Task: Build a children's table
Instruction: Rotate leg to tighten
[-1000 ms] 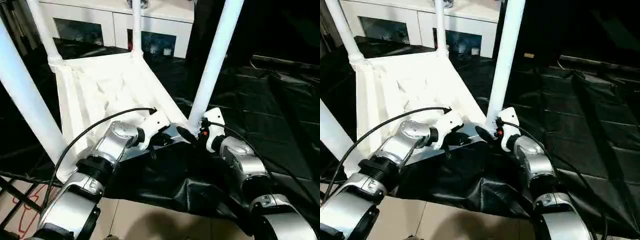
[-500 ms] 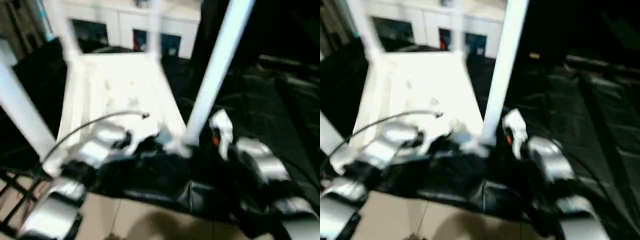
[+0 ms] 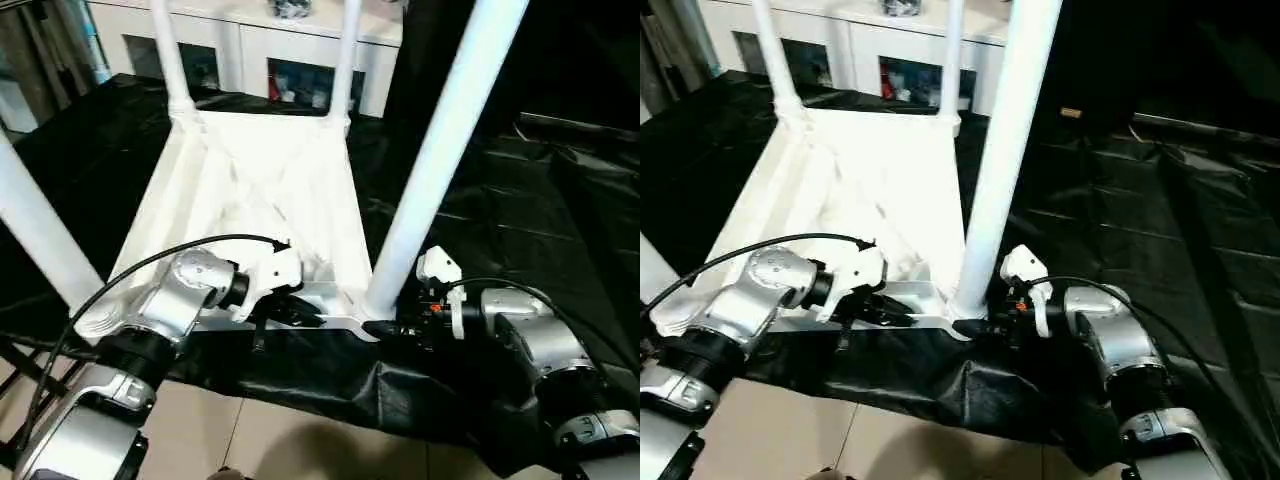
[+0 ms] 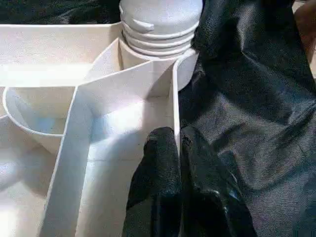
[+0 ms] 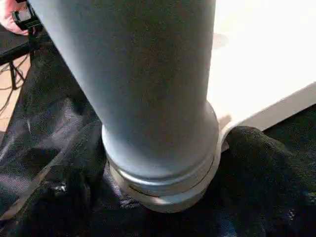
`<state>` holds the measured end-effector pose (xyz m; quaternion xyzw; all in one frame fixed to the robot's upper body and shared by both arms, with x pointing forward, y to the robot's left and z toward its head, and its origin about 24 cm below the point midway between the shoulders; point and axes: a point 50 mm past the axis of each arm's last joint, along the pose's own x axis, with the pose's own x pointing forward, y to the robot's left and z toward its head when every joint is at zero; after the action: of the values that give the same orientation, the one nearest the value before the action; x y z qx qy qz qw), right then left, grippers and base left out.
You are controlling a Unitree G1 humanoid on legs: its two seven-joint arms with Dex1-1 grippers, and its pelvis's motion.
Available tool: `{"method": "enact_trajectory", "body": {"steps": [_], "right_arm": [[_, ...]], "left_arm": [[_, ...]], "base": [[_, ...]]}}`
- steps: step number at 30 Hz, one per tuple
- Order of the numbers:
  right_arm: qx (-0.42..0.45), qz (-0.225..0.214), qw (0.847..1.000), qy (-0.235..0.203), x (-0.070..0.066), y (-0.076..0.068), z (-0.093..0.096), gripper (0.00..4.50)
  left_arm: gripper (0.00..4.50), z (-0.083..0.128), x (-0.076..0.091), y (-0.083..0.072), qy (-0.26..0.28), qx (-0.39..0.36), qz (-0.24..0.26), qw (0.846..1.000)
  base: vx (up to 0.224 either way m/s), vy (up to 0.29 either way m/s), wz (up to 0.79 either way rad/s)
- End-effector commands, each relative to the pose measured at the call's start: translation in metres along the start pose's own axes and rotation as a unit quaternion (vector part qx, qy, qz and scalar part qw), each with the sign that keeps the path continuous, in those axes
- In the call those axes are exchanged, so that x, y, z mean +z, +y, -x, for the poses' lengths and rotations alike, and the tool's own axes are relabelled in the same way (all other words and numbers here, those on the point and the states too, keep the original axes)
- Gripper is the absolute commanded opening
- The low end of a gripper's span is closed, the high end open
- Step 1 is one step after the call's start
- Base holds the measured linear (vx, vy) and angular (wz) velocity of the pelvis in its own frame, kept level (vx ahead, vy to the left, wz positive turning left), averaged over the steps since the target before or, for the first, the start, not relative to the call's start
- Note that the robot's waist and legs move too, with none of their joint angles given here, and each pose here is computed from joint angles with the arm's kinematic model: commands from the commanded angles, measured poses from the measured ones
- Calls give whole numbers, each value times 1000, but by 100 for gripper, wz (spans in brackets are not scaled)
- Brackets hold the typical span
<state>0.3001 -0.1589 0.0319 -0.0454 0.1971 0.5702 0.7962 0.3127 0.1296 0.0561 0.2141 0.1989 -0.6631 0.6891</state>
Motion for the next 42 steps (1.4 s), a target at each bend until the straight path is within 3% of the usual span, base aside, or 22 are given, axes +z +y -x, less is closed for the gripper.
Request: {"method": "enact_trajectory", "body": {"steps": [1, 12, 15, 17, 19, 36, 37, 42], "right_arm": [[4, 11, 1000, -2, 7, -1, -2, 371], [-1, 30, 1000, -2, 8, 0, -3, 323], [-9, -4, 1000, -25, 12, -3, -4, 383], [-3, -6, 1000, -27, 13, -2, -4, 383], [-3, 14, 1000, -25, 14, -1, -6, 415], [18, 68, 996, -63, 22, 7, -9, 415], [19, 71, 995, -64, 22, 8, -9, 391], [24, 67, 996, -53, 19, 8, -9, 360]], "left_arm": [[0, -9, -7, -10, -6, -38, 15, 999], [0, -10, -7, -8, -5, -28, 15, 999], [0, -10, -8, -8, -3, -27, 15, 1000], [0, -10, -8, -8, -2, -27, 15, 1000], [0, -10, -8, -8, -2, -26, 15, 1000], [0, -9, -9, -7, 2, -24, 14, 1000], [0, -9, -9, -7, 2, -23, 13, 1000], [0, -10, -10, -8, 6, -22, 14, 1000]], "base": [[0, 0, 0], [0, 0, 0], [0, 0, 0], [0, 0, 0], [0, 0, 0], [0, 0, 0], [0, 0, 0], [0, 0, 0]]}}
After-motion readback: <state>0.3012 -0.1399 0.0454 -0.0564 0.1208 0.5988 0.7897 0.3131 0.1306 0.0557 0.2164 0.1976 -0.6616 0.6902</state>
